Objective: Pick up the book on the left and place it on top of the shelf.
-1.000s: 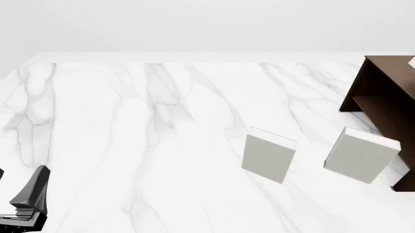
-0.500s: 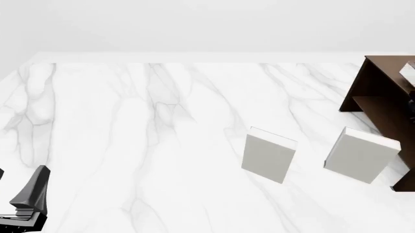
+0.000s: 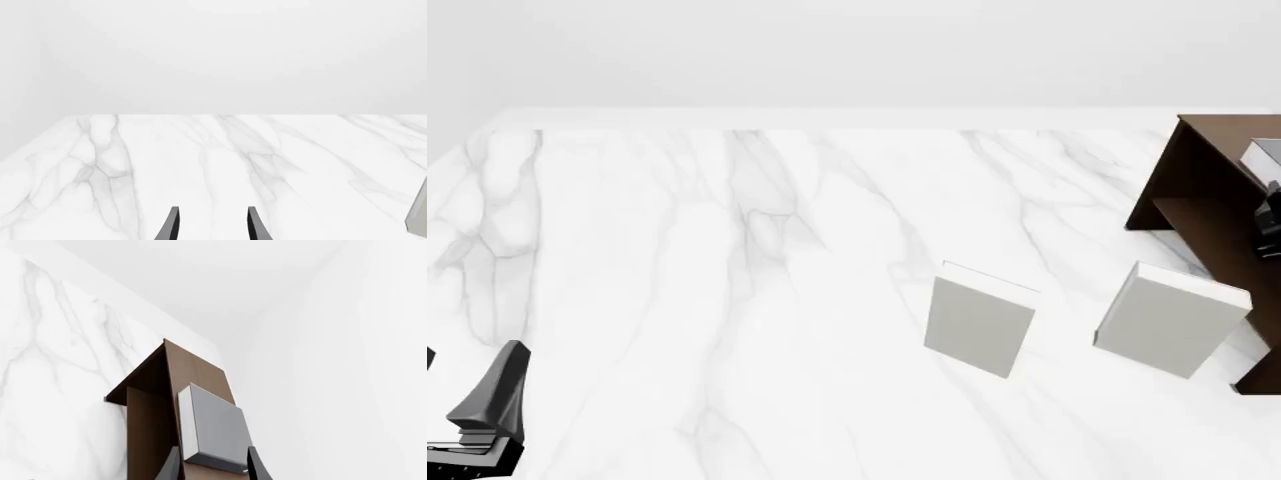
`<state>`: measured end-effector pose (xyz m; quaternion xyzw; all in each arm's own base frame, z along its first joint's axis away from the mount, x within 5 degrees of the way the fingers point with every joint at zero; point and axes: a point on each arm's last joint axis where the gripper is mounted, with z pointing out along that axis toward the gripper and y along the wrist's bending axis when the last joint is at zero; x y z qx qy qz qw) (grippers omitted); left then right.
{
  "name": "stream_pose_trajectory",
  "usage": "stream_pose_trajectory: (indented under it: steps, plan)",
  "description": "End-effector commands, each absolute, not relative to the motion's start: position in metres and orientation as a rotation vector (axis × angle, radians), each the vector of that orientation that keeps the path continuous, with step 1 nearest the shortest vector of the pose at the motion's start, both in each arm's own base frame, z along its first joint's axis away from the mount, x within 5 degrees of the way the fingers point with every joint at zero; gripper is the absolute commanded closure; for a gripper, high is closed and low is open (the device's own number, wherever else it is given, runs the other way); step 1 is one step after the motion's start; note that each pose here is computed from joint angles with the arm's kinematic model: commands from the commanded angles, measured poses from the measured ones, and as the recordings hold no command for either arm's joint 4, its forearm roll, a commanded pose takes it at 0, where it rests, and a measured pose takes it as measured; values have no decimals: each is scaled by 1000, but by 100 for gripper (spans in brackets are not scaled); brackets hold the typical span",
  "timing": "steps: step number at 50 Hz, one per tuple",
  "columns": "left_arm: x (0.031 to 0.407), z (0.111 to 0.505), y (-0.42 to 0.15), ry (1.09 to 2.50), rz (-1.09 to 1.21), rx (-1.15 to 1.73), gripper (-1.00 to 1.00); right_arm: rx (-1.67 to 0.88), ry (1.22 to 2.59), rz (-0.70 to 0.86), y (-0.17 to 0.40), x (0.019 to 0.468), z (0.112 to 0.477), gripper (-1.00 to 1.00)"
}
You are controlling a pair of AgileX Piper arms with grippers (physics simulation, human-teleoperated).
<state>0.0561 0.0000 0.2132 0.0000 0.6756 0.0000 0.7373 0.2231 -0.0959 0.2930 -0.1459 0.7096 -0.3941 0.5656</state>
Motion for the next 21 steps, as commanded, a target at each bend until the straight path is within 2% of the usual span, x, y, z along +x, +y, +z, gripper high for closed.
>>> stream_pose_trajectory:
  steps: [1, 21]
  plan:
    - [56, 213, 0, 1484, 0, 0, -100, -320, 1615, -863, -83, 219, 302, -100]
    - [56, 213, 0, 1484, 0, 0, -100, -271, 1532, -806, -64, 186, 321, -100]
